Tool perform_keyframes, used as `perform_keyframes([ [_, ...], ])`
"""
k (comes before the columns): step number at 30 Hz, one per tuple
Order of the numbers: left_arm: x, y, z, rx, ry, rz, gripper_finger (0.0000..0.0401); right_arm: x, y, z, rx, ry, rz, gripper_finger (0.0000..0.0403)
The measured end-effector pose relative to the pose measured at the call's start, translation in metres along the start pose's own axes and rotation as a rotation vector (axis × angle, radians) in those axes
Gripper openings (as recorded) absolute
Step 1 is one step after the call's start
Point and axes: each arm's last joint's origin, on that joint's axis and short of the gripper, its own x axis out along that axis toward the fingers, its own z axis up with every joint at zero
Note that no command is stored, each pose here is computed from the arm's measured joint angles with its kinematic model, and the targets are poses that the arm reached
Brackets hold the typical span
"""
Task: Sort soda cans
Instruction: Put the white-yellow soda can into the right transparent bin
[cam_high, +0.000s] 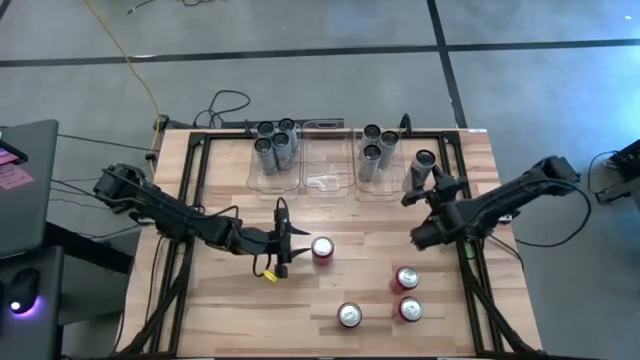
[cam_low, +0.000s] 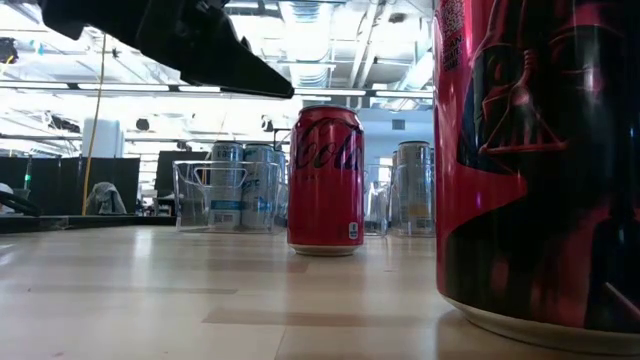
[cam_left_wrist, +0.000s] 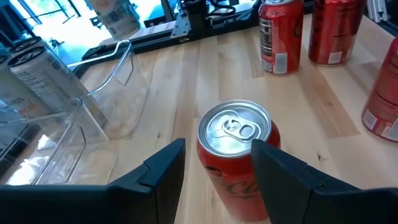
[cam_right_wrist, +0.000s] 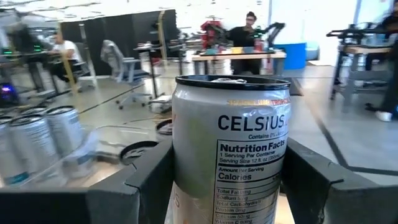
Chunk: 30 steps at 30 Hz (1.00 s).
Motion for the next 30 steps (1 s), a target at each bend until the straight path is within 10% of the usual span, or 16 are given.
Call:
perform_keyframes([
  [30,0.0,0.0,-0.005,0.049,0.048,-0.006,0.0178,0.064,0.071,-0.012,-0.117,0.043,-0.254,0.0255],
])
